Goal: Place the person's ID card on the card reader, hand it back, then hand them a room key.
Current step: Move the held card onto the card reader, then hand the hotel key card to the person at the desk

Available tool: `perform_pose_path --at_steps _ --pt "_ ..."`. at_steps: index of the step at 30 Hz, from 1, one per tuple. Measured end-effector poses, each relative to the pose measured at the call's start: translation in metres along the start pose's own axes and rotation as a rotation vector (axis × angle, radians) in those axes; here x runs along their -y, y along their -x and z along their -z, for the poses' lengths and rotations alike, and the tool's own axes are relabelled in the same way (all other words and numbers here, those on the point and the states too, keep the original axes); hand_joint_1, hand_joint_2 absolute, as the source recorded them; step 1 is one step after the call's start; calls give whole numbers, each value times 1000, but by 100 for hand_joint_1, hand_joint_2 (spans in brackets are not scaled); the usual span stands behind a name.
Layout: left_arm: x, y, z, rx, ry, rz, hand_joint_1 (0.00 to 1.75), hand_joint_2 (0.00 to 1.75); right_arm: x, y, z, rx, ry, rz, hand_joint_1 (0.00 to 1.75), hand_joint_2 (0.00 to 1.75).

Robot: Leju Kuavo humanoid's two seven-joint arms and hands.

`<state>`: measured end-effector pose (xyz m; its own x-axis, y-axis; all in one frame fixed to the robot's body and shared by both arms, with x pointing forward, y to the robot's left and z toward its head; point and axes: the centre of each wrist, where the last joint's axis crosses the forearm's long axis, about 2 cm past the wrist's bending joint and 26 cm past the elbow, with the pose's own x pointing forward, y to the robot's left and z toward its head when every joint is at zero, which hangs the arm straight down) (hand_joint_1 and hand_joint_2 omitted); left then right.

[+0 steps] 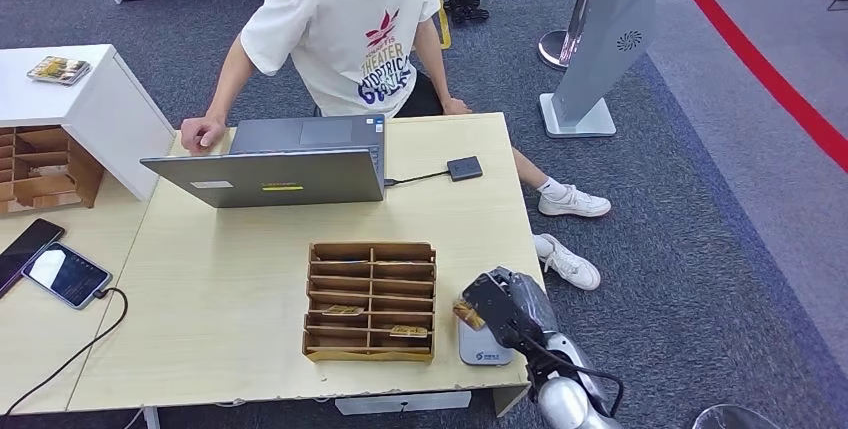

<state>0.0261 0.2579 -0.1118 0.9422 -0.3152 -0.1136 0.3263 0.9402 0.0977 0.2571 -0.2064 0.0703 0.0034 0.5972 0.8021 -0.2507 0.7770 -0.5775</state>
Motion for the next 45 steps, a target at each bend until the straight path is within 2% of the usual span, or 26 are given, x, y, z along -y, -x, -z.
perform_pose_path --at_steps 16,31,45 --pt "0 0 0 -5 10 -11 0 0 3 6 1 -71 26 -170 175 175" --pt "0 0 0 -8 16 -24 0 0 2 8 1 -78 11 -192 175 175" --pt "1 0 0 -11 20 -39 0 0 -15 5 -7 -89 -25 -161 175 175"
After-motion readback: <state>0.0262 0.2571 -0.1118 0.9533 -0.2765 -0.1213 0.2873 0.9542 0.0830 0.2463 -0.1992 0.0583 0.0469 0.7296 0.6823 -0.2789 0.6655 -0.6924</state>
